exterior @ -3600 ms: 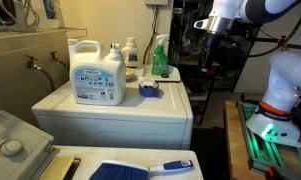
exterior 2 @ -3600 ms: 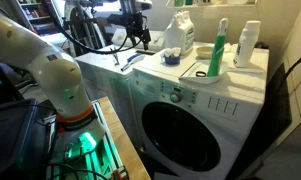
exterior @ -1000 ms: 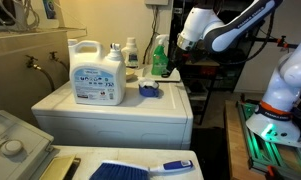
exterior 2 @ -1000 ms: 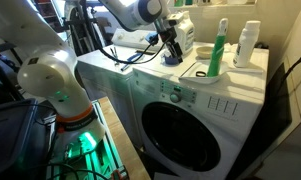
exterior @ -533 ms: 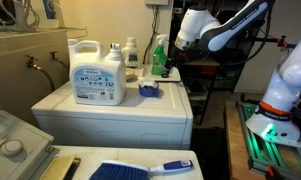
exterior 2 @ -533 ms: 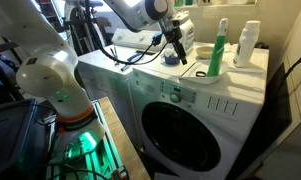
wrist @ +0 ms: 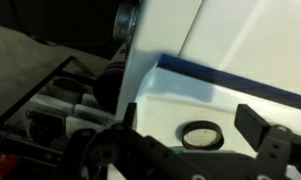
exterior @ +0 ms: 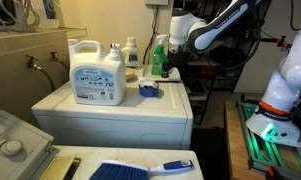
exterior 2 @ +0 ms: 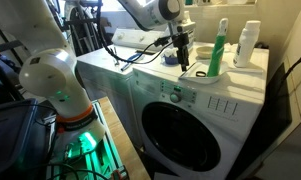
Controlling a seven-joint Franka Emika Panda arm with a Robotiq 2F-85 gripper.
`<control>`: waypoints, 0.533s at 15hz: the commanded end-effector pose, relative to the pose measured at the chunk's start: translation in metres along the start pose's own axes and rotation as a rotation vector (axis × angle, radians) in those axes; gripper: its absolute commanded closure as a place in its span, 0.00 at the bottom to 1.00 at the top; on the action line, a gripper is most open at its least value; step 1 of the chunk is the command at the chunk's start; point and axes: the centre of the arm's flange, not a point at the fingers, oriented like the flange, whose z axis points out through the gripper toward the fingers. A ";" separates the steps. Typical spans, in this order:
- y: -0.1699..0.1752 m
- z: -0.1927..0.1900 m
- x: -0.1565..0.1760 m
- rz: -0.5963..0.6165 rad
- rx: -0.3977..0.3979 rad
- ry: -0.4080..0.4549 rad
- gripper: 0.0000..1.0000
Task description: Put the black lid in the cup
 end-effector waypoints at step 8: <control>-0.015 0.007 0.009 0.171 0.053 -0.003 0.00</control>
